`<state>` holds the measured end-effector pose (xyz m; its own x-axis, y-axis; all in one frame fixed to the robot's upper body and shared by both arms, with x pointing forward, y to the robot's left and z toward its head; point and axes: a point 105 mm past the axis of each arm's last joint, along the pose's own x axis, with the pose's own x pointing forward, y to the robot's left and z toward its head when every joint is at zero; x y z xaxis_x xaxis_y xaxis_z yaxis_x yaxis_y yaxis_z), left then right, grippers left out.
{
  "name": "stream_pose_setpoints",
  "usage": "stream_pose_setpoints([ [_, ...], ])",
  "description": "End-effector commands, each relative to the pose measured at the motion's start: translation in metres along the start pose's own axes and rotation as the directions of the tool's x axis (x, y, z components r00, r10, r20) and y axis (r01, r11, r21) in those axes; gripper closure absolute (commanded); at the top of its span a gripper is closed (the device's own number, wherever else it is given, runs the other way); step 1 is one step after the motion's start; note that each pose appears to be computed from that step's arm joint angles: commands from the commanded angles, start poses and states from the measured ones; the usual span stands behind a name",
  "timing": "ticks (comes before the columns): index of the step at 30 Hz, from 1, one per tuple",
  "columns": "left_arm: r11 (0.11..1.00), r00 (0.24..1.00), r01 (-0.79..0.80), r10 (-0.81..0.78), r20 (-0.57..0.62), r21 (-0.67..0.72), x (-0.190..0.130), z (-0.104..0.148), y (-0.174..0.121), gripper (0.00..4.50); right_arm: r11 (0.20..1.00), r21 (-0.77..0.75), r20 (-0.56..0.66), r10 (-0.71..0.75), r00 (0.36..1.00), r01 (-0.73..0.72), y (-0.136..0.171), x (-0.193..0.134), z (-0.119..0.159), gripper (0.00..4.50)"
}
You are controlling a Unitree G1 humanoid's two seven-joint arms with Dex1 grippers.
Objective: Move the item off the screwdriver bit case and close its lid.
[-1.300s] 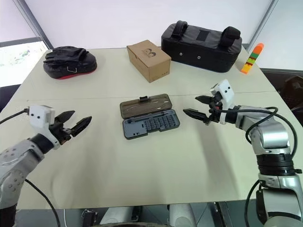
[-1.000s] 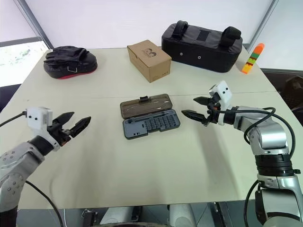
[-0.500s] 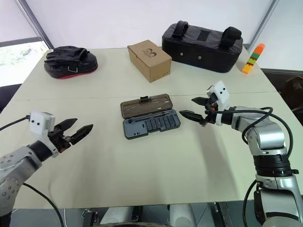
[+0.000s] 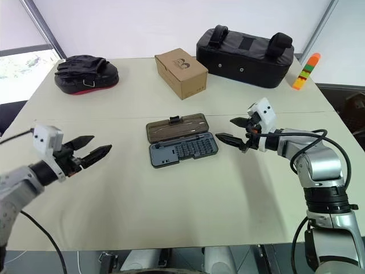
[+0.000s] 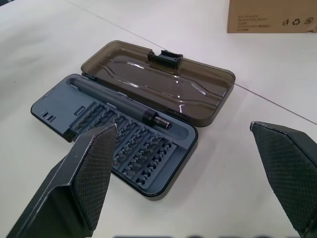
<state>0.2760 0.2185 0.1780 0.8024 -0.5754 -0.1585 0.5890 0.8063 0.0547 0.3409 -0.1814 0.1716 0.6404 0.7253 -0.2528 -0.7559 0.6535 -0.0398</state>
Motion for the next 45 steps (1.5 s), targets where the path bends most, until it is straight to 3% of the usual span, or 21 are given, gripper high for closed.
stream_pose_setpoints([
  [1, 0.987, 0.991, 0.137, -0.136, -0.018, 0.087, 0.011, 0.014, -0.007, 0.58, 0.998, -0.061, 0.044, 0.014, 0.999, -0.011, 0.004, 0.004, 0.018, 0.0],
  [9, 0.964, 0.973, 0.229, -0.226, -0.036, 0.134, 0.028, 0.028, -0.006, 0.58, 0.997, -0.076, 0.012, 0.007, 1.0, -0.006, 0.005, 0.011, 0.024, 0.0],
  [22, 0.955, 0.966, 0.257, -0.252, -0.049, 0.146, 0.045, 0.021, 0.002, 0.58, 0.992, -0.097, 0.025, 0.084, 0.996, -0.081, 0.022, 0.015, 0.031, 0.0],
  [27, 0.948, 0.961, 0.275, -0.271, -0.045, 0.158, 0.087, 0.014, 0.028, 0.58, 0.971, -0.09, -0.029, 0.222, 0.975, -0.223, 0.06, -0.001, 0.03, 0.0],
  [32, 0.932, 0.951, 0.305, -0.288, -0.111, 0.196, 0.135, 0.008, 0.042, 0.58, 0.965, -0.09, -0.042, 0.243, 0.969, -0.246, 0.078, -0.003, 0.025, 0.0],
  [36, 0.919, 0.939, 0.329, -0.294, -0.176, 0.218, 0.163, 0.004, 0.034, 0.58, 0.97, -0.081, -0.033, 0.226, 0.974, -0.228, 0.086, -0.002, 0.019, 0.0],
  [45, 0.911, 0.915, 0.341, -0.265, -0.304, 0.232, 0.184, -0.024, 0.018, 0.58, 0.987, -0.043, 0.037, 0.159, 0.987, -0.158, 0.094, 0.004, 0.017, 0.0],
])
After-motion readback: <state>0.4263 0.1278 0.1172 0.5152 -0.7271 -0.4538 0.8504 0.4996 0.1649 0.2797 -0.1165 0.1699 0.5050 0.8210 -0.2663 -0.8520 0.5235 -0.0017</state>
